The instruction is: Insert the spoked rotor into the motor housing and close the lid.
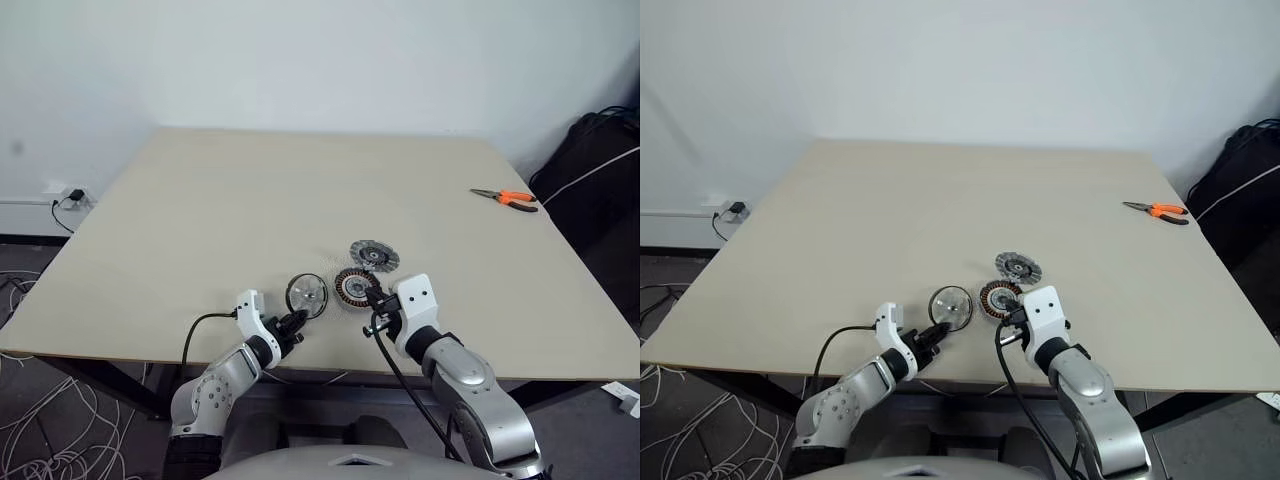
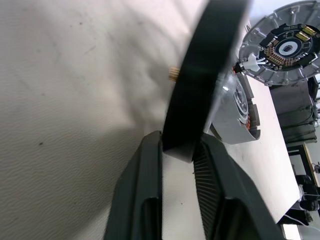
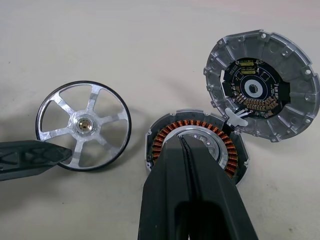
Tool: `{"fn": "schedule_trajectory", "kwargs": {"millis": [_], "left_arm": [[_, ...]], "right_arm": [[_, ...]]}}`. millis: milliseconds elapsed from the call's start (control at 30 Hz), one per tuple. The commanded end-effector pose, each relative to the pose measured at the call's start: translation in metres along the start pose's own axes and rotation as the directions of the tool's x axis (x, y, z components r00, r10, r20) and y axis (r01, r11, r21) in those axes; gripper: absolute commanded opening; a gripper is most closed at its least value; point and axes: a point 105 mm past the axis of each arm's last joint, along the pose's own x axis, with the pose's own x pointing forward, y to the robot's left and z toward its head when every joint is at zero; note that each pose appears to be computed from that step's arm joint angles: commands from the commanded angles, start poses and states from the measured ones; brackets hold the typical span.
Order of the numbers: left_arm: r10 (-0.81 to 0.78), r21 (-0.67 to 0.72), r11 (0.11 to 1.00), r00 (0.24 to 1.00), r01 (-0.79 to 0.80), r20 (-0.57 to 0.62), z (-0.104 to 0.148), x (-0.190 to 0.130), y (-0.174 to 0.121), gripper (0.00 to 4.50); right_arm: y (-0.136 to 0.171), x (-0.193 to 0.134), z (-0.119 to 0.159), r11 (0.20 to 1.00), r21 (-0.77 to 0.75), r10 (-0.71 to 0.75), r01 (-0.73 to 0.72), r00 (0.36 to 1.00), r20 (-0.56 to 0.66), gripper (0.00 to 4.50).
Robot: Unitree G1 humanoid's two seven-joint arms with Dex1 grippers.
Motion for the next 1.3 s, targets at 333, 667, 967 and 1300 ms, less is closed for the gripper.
{"fn": "schedule_trajectory", "kwargs": {"millis": [333, 667, 967, 1300], "left_arm": [[-0.095, -0.205, 0.965, 0.946, 0.164, 0.31, 0.052, 0.001, -0.03, 0.93], [-0.317, -0.277, 0.882, 0.915, 0.381, 0.248, 0.055, 0.019, -0.095, 0.93], [-0.295, -0.299, 0.895, 0.943, 0.33, 0.155, 0.037, 0.021, -0.095, 0.93], [-0.367, -0.179, 0.896, 0.906, 0.405, 0.212, 0.038, -0.017, -0.089, 0.93]], "right_arm": [[-0.002, -0.007, 0.018, 1.0, -0.02, -0.003, 0.005, 0.998, 0.057, 0.0], [-0.006, -0.015, 0.022, 0.999, -0.036, -0.008, 0.011, 0.998, 0.066, 0.0], [-0.011, -0.025, 0.017, 0.998, -0.023, -0.063, 0.064, 0.996, 0.055, 0.0], [-0.012, -0.028, 0.015, 0.997, -0.016, -0.078, 0.079, 0.996, 0.045, 0.0]]}}
